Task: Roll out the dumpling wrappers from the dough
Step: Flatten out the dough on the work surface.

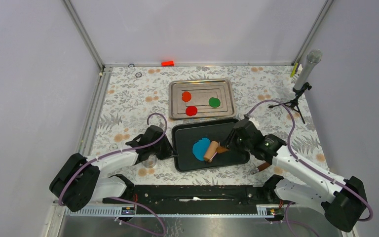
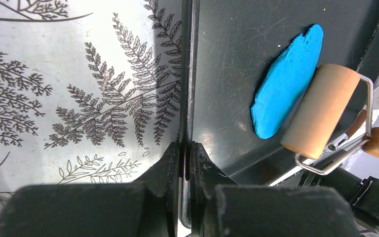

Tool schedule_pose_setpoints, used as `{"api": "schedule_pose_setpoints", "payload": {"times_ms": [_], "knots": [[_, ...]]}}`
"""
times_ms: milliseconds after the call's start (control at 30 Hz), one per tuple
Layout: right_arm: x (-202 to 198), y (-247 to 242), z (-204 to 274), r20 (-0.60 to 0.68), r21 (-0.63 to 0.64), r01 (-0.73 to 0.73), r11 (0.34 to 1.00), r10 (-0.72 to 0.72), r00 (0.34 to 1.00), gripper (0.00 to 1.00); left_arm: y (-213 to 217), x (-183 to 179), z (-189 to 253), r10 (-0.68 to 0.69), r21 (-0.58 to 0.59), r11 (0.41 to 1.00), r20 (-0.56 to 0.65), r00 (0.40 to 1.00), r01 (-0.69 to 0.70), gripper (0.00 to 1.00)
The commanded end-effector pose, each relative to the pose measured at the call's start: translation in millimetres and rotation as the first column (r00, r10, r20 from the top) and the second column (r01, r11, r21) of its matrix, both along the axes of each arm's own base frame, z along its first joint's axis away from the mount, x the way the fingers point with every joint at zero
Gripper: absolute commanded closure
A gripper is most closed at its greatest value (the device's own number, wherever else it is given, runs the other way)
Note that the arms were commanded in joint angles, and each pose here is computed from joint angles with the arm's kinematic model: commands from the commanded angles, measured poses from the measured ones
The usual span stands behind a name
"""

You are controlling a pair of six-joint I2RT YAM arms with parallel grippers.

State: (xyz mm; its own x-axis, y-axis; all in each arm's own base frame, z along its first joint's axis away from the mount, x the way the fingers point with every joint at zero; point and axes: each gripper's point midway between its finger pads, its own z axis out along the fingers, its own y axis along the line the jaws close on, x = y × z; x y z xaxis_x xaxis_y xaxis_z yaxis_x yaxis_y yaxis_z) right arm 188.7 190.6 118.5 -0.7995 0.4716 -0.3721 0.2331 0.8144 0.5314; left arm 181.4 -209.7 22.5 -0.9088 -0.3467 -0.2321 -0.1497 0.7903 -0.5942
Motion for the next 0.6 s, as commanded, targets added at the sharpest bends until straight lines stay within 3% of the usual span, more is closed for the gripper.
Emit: {"api": "schedule_pose_setpoints", "payload": {"times_ms": [0,567], "knots": [[6.5,5.5,-1.4,0.05,0.002,0.021,1.0,-0.021,0.999,1.0,0.1,12.3,0.3,0.058,0.0,0.998,0.018,0.998,-0.058,1.0],[10.6,8.1,-22.8,0.052,-0.071,0.016,0.997,-0.013,0.999,1.0,-13.1,6.0,0.1,-0.03,-0.025,0.999,-0.012,0.999,0.03,1.0]]}}
